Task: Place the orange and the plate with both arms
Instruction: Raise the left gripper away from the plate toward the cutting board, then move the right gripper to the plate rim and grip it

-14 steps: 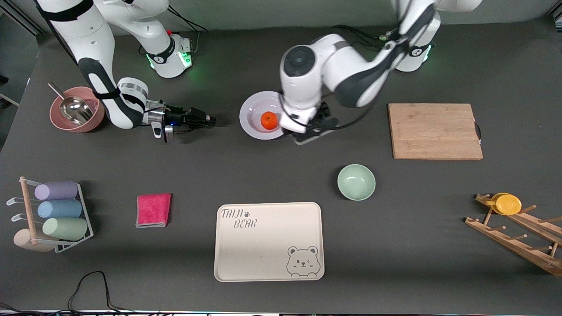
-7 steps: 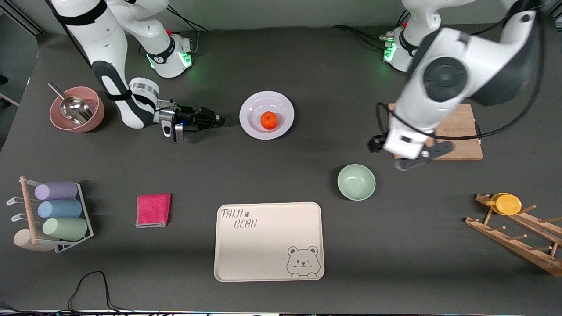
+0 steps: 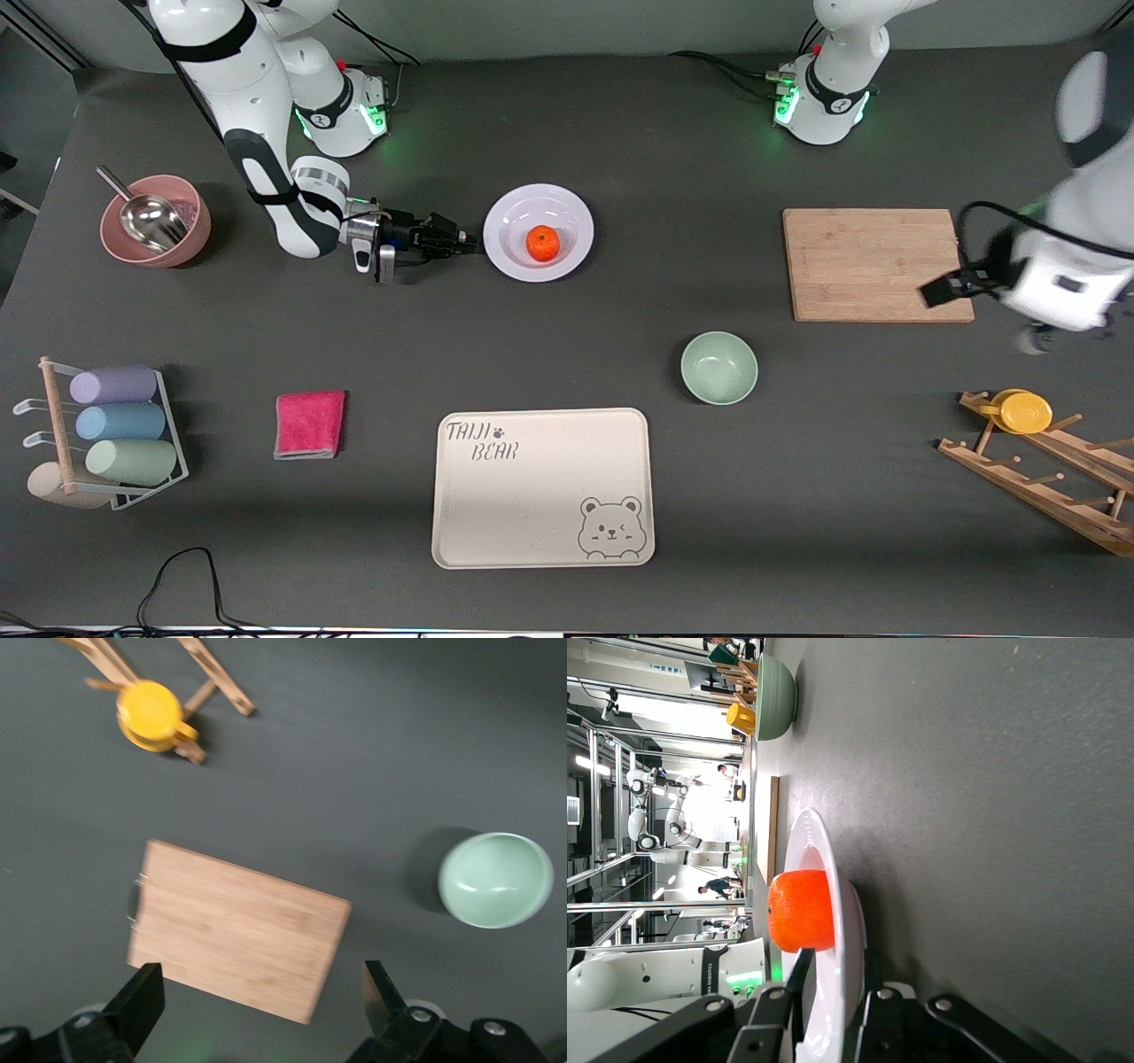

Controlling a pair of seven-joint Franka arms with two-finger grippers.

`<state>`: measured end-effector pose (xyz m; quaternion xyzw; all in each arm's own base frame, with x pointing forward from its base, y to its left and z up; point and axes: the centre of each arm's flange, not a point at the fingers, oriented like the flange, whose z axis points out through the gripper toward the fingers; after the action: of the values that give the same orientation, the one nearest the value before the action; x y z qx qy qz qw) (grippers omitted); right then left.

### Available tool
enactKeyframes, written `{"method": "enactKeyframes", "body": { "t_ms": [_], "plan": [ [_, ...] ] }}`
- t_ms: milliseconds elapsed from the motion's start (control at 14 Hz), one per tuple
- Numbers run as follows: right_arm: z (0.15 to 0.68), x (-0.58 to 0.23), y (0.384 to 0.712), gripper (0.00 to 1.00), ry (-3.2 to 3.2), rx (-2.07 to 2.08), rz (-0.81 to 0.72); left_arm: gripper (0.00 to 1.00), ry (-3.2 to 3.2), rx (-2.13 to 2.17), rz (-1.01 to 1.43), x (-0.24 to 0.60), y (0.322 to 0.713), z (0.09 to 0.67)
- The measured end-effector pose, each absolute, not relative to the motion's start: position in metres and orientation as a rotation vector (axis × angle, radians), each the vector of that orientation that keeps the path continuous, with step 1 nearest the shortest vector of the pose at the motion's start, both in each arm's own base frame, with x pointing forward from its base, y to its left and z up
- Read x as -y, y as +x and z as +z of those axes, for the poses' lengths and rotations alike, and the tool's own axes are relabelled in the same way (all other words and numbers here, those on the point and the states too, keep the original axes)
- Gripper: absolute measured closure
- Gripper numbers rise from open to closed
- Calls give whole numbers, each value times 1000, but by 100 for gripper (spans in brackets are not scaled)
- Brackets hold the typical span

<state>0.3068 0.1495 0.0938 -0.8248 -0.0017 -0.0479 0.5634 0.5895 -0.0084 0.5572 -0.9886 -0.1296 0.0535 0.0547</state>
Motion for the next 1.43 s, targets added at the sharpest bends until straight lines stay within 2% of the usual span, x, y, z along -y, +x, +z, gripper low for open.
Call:
{"method": "enactKeyframes", "body": {
  "t_ms": [143, 357, 1429],
  "plan": [
    [91, -149, 306, 72, -1944, -1, -128, 0, -3029, 321, 162, -35, 585, 568],
    [90, -165, 302, 72, -1926, -29, -140, 0, -3056, 224, 157, -56, 571, 588],
    [86, -192, 291, 72, -1903, 5, -140, 0, -3087, 97, 143, -23, 565, 586]
  ]
}}
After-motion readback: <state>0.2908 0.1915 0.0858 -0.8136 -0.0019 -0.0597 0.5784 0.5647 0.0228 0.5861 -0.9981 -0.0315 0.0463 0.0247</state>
